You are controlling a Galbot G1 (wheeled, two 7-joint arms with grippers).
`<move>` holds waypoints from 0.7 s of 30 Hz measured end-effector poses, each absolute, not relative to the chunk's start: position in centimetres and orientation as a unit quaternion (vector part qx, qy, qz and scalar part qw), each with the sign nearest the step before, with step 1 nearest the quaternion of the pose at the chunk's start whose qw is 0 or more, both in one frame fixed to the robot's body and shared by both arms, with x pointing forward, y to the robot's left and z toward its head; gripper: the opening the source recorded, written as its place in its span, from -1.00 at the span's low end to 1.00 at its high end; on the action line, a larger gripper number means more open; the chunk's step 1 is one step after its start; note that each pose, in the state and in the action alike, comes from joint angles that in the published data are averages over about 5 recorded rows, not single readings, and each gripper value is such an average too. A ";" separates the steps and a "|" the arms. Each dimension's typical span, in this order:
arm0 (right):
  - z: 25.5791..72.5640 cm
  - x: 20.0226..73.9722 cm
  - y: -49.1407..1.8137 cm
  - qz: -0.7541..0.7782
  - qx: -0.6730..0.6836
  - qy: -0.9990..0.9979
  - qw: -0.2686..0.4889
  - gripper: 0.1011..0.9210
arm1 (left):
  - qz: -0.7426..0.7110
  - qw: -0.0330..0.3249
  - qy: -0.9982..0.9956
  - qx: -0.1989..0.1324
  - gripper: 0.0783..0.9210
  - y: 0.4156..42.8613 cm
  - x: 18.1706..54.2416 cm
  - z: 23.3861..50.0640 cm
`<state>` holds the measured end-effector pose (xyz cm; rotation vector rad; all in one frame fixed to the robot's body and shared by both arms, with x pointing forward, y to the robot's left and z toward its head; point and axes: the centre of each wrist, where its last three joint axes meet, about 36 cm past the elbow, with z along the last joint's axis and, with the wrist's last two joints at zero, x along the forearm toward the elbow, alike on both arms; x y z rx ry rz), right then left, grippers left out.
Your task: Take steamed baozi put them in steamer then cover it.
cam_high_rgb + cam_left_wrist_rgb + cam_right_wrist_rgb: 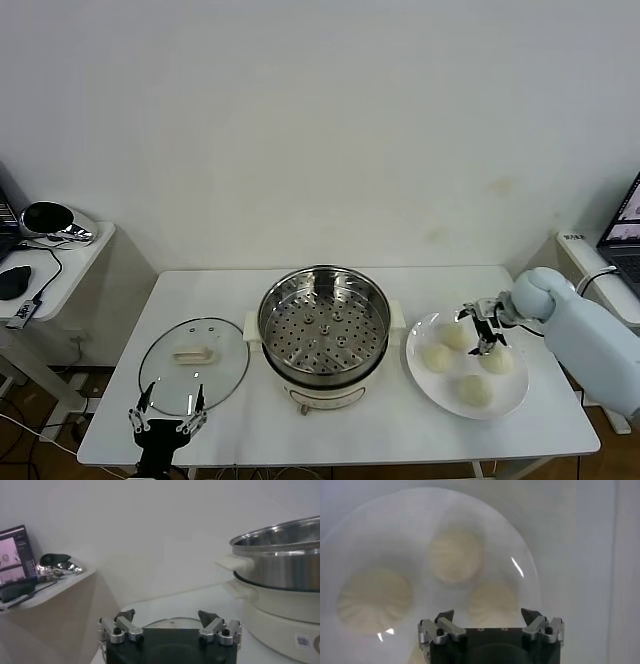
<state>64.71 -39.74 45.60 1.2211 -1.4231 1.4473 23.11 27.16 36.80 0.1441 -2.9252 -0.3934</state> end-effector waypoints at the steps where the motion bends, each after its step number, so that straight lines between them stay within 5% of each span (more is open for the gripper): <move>1: 45.5 64.9 -39.6 0.565 0.478 -0.555 0.379 0.76 | -0.133 0.093 -0.986 0.049 0.77 27.2 23.1 36.8; 7: 44.9 66.0 -38.9 0.562 0.477 -0.550 0.393 0.73 | -0.135 0.092 -0.985 0.051 0.77 27.5 23.2 36.9; 21: 44.6 66.9 -38.4 0.556 0.480 -0.541 0.409 0.29 | -0.138 0.089 -0.985 0.053 0.77 27.7 23.3 37.1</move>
